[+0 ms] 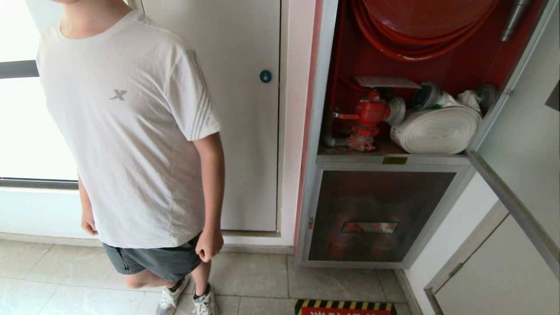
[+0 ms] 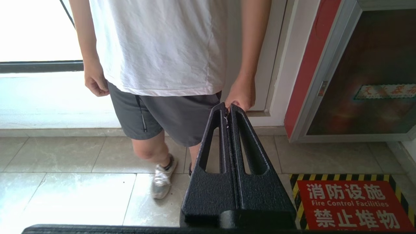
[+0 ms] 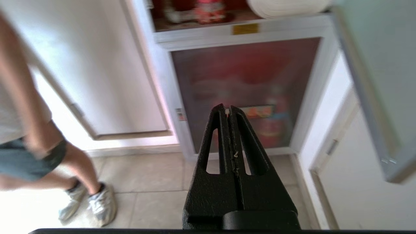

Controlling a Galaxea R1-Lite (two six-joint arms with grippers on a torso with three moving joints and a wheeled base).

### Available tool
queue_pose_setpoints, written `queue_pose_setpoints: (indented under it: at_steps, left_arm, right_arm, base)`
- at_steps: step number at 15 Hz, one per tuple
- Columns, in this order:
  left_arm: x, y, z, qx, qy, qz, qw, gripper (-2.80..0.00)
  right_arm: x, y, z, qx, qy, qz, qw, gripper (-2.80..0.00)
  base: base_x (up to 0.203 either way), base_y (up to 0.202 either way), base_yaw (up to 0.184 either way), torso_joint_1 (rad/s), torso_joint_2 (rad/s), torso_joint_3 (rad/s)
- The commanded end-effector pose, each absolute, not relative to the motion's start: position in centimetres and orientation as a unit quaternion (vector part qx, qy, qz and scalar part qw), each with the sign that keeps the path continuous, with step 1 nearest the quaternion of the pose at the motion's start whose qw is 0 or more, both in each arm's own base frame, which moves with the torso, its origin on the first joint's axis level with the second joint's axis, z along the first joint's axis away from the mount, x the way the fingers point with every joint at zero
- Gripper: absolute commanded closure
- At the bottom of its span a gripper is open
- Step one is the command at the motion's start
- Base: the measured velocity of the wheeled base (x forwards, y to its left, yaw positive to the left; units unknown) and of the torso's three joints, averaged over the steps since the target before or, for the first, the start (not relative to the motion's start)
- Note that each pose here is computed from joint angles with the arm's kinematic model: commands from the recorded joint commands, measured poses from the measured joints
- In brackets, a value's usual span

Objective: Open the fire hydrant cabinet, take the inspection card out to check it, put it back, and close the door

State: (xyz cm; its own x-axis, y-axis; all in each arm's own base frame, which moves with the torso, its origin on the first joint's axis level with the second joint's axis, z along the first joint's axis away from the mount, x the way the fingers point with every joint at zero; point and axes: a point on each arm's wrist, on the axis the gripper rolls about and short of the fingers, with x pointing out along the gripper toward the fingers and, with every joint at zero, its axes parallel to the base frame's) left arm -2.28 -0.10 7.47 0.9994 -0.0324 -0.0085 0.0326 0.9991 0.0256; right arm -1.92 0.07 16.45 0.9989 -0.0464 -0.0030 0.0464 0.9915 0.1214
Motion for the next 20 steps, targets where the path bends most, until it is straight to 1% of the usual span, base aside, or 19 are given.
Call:
queue_pose_setpoints:
  at_steps: [1,8,10,12,15,20]
  left_arm:
    - [-2.3,-0.1,7.5,0.013,0.004,-0.016,1.000,0.00]
    - [-2.3,-0.1,7.5,0.013,0.004,-0.016,1.000,0.00]
    - [-2.3,-0.1,7.5,0.013,0.004,-0.016,1.000,0.00]
    - [-2.3,-0.1,7.5,0.013,0.004,-0.016,1.000,0.00]
    - [-2.3,-0.1,7.5,0.013,0.004,-0.016,1.000,0.00]
    - [-2.3,-0.1,7.5,0.013,0.004,-0.016,1.000,0.00]
  right_arm:
    - [-2.7,0.1,16.0,0.060,-0.016,0.005,0.998,0.00]
    - [-4.0,0.1,11.8,0.039,-0.048,0.011,0.998,0.00]
    - [-3.8,0.1,11.4,0.037,-0.050,0.010,0.998,0.00]
    - [-3.5,0.1,10.8,0.032,-0.043,0.010,0.998,0.00]
    - [-2.5,0.0,8.5,0.022,-0.019,0.003,1.000,0.00]
    - [-2.4,0.0,8.3,0.022,-0.021,0.002,1.000,0.00]
  base:
    - [0.000,0.000,0.000,0.000,0.00,0.000]
    - [0.000,0.000,0.000,0.000,0.00,0.000]
    - [0.000,0.000,0.000,0.000,0.00,0.000]
    - [0.000,0.000,0.000,0.000,0.00,0.000]
    - [0.000,0.000,0.000,0.000,0.00,0.000]
    - [0.000,0.000,0.000,0.000,0.00,0.000]
